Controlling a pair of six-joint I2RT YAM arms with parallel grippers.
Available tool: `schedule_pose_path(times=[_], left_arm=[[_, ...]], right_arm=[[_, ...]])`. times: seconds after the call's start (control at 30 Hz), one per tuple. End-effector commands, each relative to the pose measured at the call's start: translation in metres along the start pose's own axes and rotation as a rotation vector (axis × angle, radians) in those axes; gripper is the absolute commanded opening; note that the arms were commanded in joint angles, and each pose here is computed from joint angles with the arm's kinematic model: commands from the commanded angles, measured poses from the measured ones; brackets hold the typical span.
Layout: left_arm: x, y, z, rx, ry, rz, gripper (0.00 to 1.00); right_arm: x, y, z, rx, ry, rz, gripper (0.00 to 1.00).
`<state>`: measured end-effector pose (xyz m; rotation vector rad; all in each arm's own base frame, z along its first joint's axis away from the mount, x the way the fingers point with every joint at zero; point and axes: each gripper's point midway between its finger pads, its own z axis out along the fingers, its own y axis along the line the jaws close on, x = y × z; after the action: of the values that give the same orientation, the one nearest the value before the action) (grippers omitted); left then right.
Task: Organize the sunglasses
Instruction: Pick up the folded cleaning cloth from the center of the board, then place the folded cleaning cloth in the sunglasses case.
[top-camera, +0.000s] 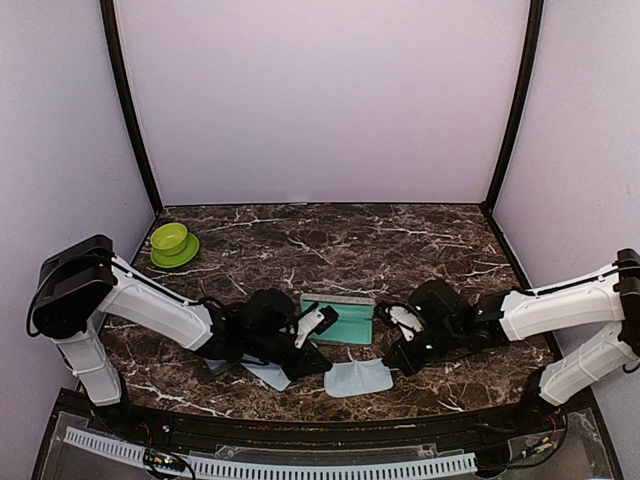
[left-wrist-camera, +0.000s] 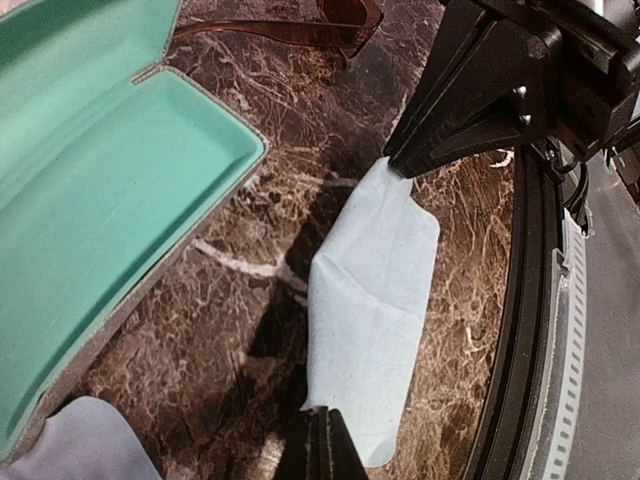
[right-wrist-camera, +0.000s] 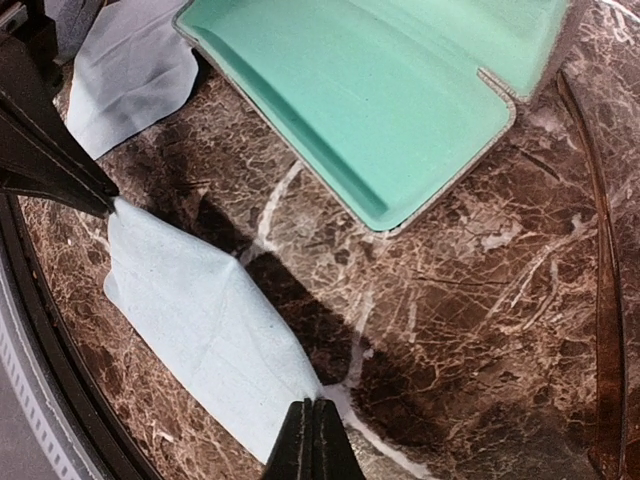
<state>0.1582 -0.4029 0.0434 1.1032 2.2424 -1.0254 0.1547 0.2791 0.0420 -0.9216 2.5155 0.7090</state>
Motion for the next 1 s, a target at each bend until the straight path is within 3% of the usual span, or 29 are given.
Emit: schedule_pose_path(times=[0.0, 0.97], left_arm=[[-0.02, 0.0, -0.016, -0.025, -0.048, 0.034, 0.0], [-0.076, 0.063, -0.08, -0.213, -0.107, 0.115, 0.0]], right_arm=[[-0.024, 0.005, -0.004, 0.007, -0.077, -0.007, 0.0], [-0.114, 0.007, -0.004, 0.111, -0.247, -0.004, 0.0]])
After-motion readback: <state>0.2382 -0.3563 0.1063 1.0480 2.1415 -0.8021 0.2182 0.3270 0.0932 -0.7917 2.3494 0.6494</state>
